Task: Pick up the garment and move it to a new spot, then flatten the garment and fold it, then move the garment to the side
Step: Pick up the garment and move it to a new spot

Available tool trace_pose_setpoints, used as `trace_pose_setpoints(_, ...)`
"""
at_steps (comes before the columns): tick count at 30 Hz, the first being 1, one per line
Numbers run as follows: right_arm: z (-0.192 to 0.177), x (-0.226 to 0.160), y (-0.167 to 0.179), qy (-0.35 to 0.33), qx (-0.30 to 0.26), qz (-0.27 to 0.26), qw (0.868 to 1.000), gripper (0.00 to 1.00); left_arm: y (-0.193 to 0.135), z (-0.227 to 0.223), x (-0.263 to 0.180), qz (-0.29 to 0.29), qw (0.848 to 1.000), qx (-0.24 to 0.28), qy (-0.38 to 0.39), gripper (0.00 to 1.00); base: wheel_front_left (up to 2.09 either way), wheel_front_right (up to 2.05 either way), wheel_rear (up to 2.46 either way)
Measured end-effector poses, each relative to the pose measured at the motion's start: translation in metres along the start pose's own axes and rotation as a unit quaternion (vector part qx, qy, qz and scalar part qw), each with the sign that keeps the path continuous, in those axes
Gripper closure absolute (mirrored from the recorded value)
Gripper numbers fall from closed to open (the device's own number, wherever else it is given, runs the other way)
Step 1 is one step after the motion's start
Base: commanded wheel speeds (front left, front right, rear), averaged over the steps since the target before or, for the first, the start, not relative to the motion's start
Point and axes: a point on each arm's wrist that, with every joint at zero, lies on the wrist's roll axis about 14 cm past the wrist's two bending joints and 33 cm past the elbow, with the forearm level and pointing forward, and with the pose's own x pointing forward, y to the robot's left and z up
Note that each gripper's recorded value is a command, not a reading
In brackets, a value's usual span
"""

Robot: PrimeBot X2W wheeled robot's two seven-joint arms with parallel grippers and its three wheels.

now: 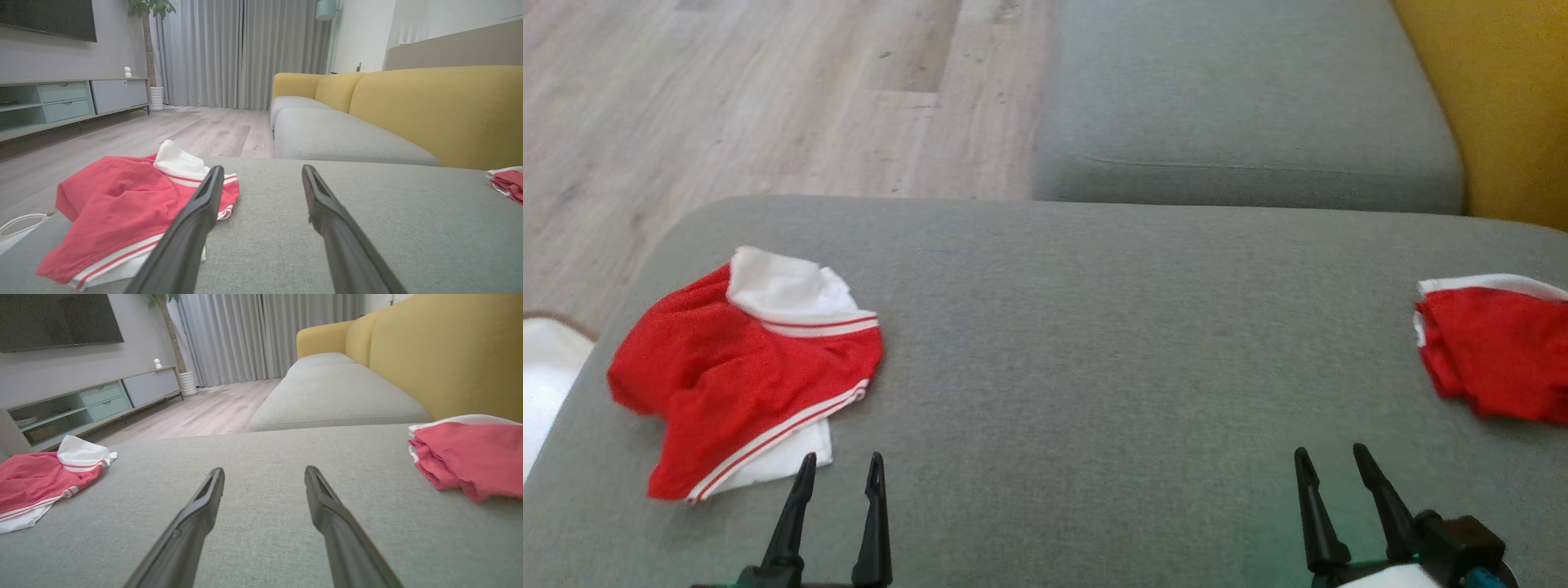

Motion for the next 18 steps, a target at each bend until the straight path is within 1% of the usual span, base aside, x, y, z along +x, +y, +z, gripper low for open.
trace_pose_setpoints(6,-0.004,0.014,0.022,0.011,-0.003,0.04,0.999,0.0,0.018,0.001,-0.012,0.037,0.999,-0.002,-0.003,0.0,0.0,0.0,0.0)
trace_pose_setpoints(10,-0.007,0.027,0.045,0.019,-0.006,0.081,0.997,0.0,0.037,0.002,-0.024,0.075,0.997,-0.002,-0.004,0.0,0.0,0.0,0.0)
trace_pose_setpoints(15,-0.008,0.046,0.078,0.024,-0.01,0.136,0.99,0.0,0.064,0.004,-0.044,0.133,0.991,-0.001,-0.008,0.0,0.0,0.0,0.0)
trace_pose_setpoints(16,-0.01,0.052,0.091,0.028,-0.01,0.157,0.987,0.0,0.075,0.005,-0.053,0.156,0.988,0.0,-0.009,0.0,0.0,0.0,0.0)
trace_pose_setpoints(18,-0.014,0.056,0.105,0.035,-0.01,0.179,0.983,0.0,0.087,0.009,-0.061,0.182,0.983,0.004,-0.013,0.0,0.0,0.0,0.0)
